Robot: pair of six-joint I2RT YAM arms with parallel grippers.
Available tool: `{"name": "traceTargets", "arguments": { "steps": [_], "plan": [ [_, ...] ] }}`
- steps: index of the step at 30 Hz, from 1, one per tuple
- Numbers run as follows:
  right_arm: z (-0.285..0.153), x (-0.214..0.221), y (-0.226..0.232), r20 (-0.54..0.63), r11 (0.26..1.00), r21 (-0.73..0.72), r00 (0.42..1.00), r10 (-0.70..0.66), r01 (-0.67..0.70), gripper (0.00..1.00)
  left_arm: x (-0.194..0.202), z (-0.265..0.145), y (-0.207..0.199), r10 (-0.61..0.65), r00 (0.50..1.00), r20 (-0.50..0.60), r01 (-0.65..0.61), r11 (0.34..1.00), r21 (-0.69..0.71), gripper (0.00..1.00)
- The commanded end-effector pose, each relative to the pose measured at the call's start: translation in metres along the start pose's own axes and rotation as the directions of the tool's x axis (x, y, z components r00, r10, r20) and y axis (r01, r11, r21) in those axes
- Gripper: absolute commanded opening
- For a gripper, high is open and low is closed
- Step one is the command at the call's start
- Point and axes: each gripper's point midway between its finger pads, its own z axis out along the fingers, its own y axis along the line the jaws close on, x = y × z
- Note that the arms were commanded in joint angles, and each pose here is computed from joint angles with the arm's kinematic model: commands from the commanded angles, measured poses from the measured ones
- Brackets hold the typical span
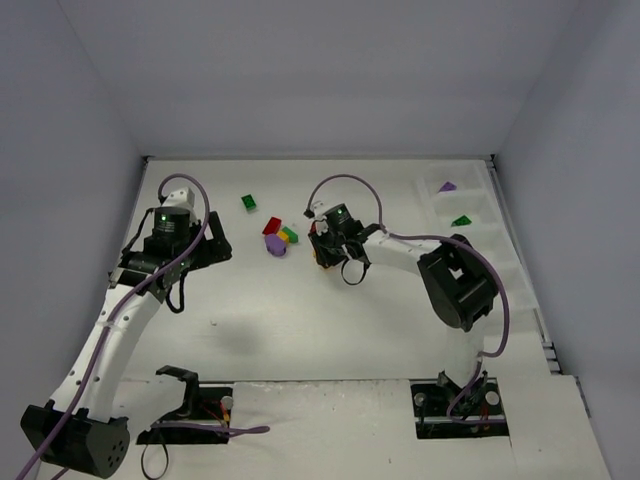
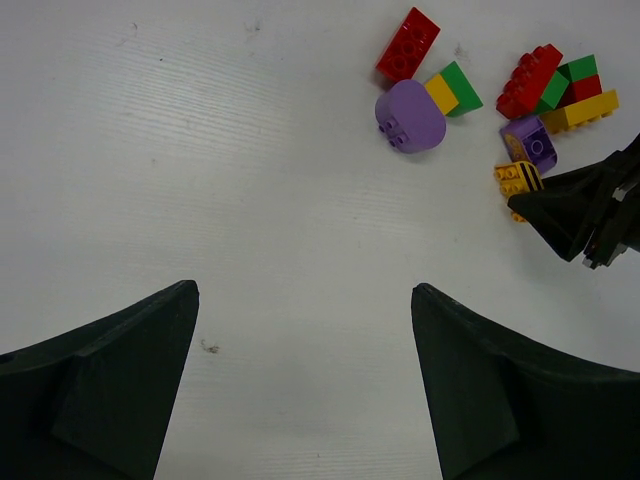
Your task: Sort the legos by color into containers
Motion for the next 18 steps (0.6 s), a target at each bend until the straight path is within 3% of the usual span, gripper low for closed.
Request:
{"name": "traceTargets", "arguments": {
  "steps": [1, 6, 9, 13, 18],
  "plan": [
    [-0.020, -0.038, -0.007, 0.119, 0.997, 0.073, 0.993, -0.027, 0.018, 0.03, -0.010, -0.004, 0.001, 0.002, 0.999, 0.043, -0.002, 1.000, -0.005, 0.81],
    [-0.057, -0.050, -0.039, 0.205, 0.969, 0.230, 0.978, 0.041, -0.089, 0.00, -0.013, -0.006, 0.000, 0.000, 0.999, 0.051, 0.000, 1.000, -0.001, 0.81],
    [-0.091, -0.051, -0.078, 0.293, 0.906, 0.344, 0.945, 0.146, -0.247, 0.00, -0.015, -0.007, -0.001, -0.003, 0.998, 0.058, 0.002, 1.000, 0.004, 0.81],
    [-0.151, -0.032, -0.150, 0.444, 0.728, 0.448, 0.836, 0.323, -0.520, 0.00, -0.018, -0.008, -0.003, -0.005, 0.998, 0.065, 0.005, 1.000, 0.007, 0.81],
    [-0.203, 0.023, -0.214, 0.553, 0.457, 0.537, 0.705, 0.443, -0.709, 0.00, -0.020, -0.006, -0.006, -0.011, 0.998, 0.070, 0.009, 1.000, 0.023, 0.81]
  ]
}}
